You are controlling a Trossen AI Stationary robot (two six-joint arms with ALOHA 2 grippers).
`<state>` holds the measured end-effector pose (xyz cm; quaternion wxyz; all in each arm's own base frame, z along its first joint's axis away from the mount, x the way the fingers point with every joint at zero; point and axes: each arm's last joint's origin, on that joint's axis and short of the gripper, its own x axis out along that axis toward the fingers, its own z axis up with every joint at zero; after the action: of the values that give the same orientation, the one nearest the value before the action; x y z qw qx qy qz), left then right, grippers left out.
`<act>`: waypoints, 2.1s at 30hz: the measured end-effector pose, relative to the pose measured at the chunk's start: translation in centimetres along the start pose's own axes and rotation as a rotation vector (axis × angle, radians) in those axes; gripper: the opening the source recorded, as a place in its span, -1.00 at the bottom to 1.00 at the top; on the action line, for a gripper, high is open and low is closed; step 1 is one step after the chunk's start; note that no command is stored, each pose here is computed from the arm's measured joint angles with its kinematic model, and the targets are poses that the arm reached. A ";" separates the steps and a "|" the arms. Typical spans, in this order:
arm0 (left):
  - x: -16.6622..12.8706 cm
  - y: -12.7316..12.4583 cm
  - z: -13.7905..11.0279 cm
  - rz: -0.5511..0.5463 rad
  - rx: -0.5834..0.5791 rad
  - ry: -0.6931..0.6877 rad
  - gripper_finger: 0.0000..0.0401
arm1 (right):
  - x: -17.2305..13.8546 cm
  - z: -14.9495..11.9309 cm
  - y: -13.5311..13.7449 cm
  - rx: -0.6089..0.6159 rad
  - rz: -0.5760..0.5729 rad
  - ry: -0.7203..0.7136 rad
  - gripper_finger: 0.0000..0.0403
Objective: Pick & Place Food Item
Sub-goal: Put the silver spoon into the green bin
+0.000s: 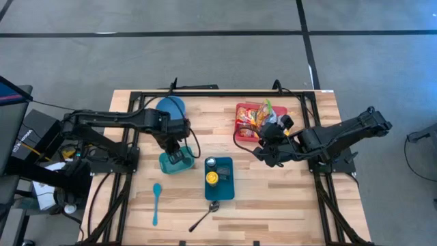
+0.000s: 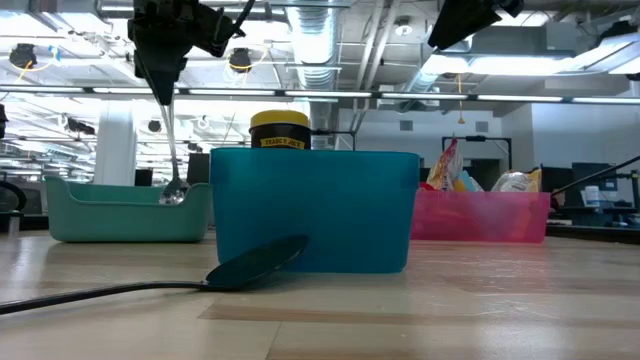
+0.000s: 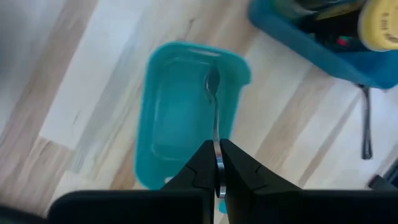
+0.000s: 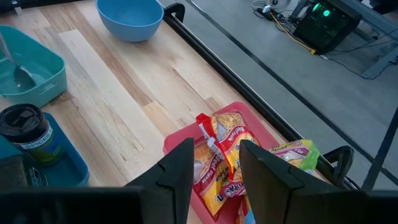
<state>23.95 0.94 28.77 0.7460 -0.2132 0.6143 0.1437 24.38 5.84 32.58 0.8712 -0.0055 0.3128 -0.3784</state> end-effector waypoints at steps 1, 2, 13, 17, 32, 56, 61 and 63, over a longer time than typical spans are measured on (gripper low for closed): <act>0.0 -0.1 0.1 -0.006 0.006 -0.005 -0.98 | 0.0 0.0 0.0 -0.001 0.000 0.001 -0.39; 0.0 -0.2 0.1 -0.009 0.008 -0.010 -0.98 | 0.0 0.0 0.0 -0.001 -0.001 0.001 -0.39; 0.0 -0.6 0.4 -0.040 0.066 -0.052 -0.98 | 0.0 0.0 0.0 0.006 0.002 0.003 -0.39; 0.0 -0.8 0.3 -0.044 0.045 -0.050 -0.98 | 0.0 -0.1 0.1 0.007 0.019 0.018 -0.39; 0.1 -1.0 -0.4 0.074 -0.190 -0.060 -0.98 | 0.0 -0.1 0.1 0.010 0.026 0.021 -0.39; 0.9 -0.4 -6.3 0.021 -0.322 -0.320 -0.97 | 0.3 -0.1 -0.3 -0.034 0.006 0.035 -0.39; 0.9 1.4 -8.6 -0.090 -0.357 -0.399 -0.97 | 0.3 0.0 -0.2 -0.031 0.007 0.033 -0.39; 1.3 2.1 -9.4 -0.113 -0.359 -0.402 -0.97 | 0.3 0.0 -0.2 -0.028 0.009 0.031 -0.39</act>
<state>15.14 -1.99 25.79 0.8101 -0.3432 0.4055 0.2479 24.39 5.49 32.48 0.8677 -0.0103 0.3314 -0.3704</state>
